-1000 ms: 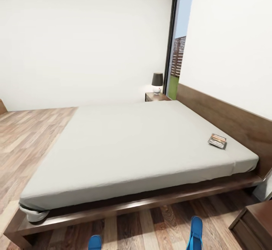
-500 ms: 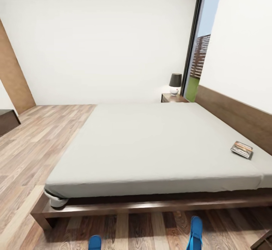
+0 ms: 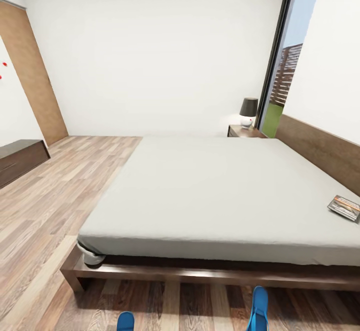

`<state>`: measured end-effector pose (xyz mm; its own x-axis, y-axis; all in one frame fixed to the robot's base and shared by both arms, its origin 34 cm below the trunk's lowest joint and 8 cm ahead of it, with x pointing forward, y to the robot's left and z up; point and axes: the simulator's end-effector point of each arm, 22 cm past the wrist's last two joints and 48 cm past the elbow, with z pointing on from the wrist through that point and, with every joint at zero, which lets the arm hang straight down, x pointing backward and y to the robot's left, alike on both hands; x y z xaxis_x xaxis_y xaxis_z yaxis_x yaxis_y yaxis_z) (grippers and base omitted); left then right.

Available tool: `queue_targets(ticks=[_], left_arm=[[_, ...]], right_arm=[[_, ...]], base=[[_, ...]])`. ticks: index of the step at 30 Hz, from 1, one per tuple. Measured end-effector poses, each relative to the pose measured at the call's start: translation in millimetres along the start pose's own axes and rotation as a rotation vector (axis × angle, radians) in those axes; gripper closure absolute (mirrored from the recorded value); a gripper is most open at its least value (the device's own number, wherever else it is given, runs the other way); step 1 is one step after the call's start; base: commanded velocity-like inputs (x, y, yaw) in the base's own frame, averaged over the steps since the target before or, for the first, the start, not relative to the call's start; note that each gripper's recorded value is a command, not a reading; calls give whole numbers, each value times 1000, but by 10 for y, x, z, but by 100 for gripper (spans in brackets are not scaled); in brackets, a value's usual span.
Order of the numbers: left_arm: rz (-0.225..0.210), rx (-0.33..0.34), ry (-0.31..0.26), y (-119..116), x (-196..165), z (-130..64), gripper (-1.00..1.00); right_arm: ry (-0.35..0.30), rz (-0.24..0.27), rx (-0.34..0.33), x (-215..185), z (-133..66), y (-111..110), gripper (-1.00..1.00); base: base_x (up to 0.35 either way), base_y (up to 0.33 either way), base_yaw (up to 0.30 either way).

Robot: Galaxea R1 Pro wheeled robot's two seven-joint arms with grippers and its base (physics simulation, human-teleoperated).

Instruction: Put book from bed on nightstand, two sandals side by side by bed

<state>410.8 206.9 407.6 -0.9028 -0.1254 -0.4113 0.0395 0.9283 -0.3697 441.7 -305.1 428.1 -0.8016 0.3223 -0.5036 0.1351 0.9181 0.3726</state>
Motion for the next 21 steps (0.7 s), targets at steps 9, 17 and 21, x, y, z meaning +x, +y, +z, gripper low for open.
queue_targets(ticks=[9,17,21], left_arm=[[0,0,0,0,0,0,100],[0,0,1,0,5,-1,100],[0,0,1,28,45,59,100]], right_arm=[[-1,0,0,-3,1,1,100],[0,0,0,-1,1,1,100],[0,-1,0,46,55,-29,100]], base=[[0,0,1],[0,0,0],[0,0,0]])
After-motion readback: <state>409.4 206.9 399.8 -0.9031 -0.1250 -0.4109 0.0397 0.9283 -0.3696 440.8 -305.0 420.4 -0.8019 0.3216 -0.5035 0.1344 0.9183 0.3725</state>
